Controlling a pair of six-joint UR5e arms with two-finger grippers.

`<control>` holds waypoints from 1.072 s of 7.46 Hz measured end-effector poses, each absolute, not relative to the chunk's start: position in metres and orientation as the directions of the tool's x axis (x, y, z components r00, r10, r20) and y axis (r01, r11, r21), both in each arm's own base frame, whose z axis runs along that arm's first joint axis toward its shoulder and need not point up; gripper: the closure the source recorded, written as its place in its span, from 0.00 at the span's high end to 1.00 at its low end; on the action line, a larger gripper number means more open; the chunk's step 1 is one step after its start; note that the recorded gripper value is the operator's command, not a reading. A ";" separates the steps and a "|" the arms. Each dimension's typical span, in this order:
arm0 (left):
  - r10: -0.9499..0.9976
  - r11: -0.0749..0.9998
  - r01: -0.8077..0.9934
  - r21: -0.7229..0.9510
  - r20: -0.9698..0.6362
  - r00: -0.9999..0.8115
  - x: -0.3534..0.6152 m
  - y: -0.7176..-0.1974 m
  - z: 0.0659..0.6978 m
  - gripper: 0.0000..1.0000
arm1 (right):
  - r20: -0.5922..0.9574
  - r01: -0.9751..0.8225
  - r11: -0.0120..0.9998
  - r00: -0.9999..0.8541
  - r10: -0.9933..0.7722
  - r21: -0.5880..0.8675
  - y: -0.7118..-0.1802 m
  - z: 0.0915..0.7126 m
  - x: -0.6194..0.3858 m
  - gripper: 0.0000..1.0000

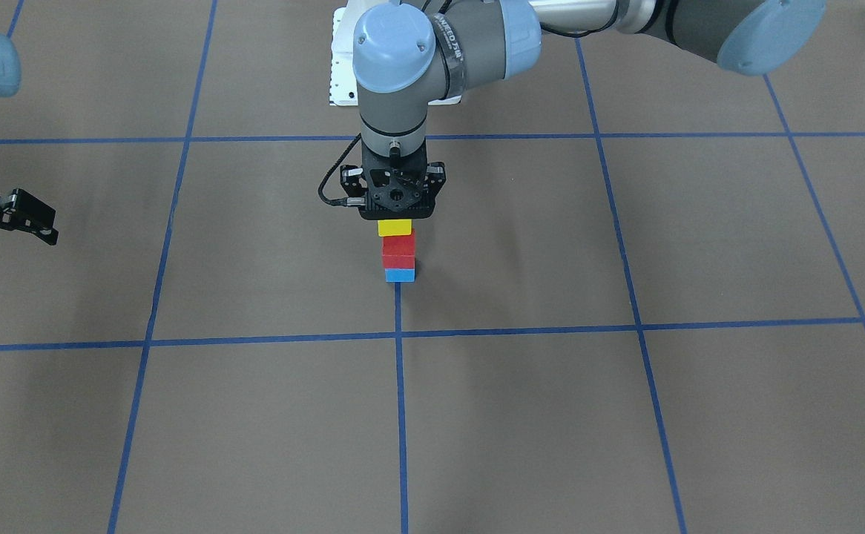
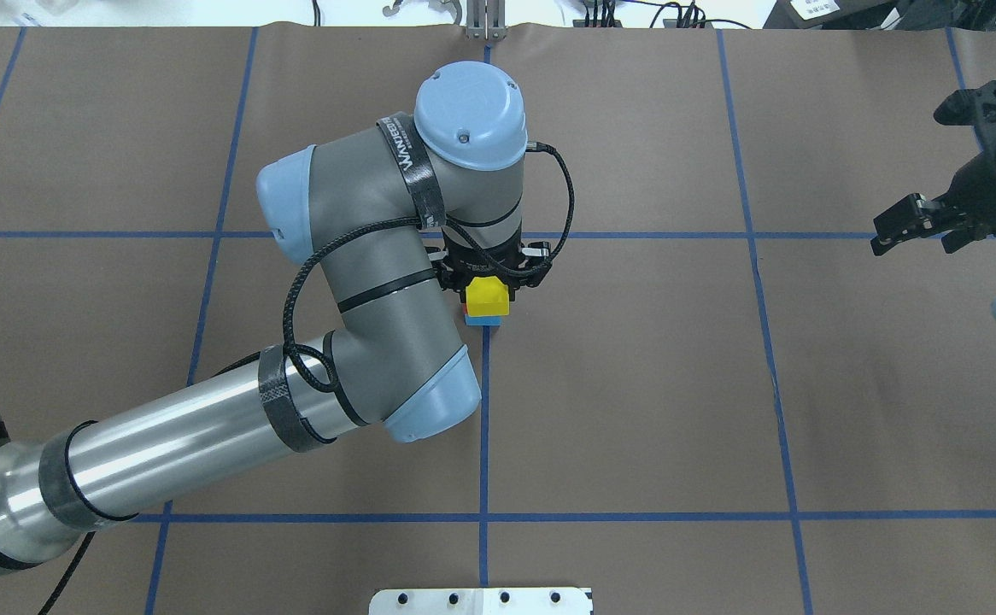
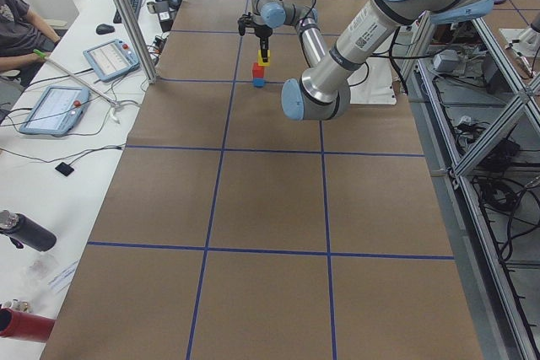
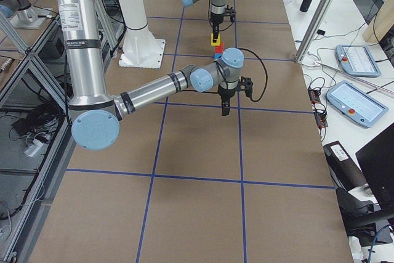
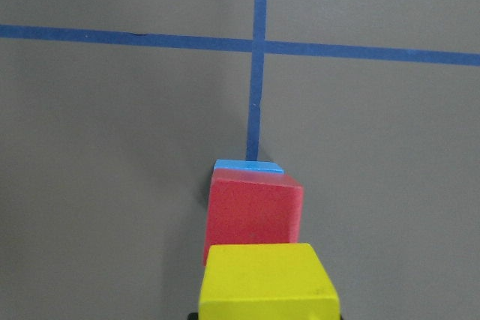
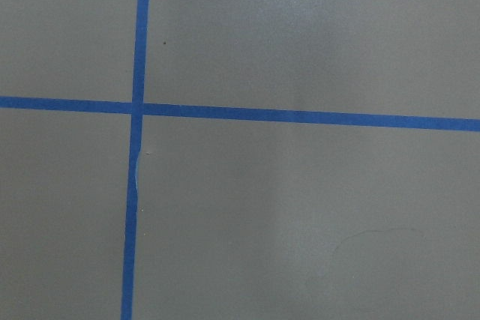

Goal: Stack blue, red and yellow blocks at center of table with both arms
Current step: 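Carry the yellow cube with the left gripper above the red cube, then lower the yellow cube onto the red cube and open the left gripper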

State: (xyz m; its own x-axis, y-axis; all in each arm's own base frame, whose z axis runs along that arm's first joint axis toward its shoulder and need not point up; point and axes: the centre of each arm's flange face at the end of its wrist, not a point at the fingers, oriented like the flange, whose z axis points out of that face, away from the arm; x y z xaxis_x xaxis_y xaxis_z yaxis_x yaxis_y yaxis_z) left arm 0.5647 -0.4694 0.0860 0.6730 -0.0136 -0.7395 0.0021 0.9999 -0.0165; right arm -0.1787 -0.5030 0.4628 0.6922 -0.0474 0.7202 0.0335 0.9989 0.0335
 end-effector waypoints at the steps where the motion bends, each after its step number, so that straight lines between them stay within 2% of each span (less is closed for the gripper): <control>1: -0.002 1.000 -0.004 -0.006 -0.739 0.674 0.564 -0.472 0.085 0.00 | 0.720 0.034 0.999 0.692 -0.048 0.034 -0.503 0.463 -0.179 1.00; 8: -0.006 1.000 0.011 0.002 -0.734 0.679 0.562 -0.493 0.092 0.00 | 0.719 0.032 0.999 0.694 -0.043 0.029 -0.503 0.465 -0.179 1.00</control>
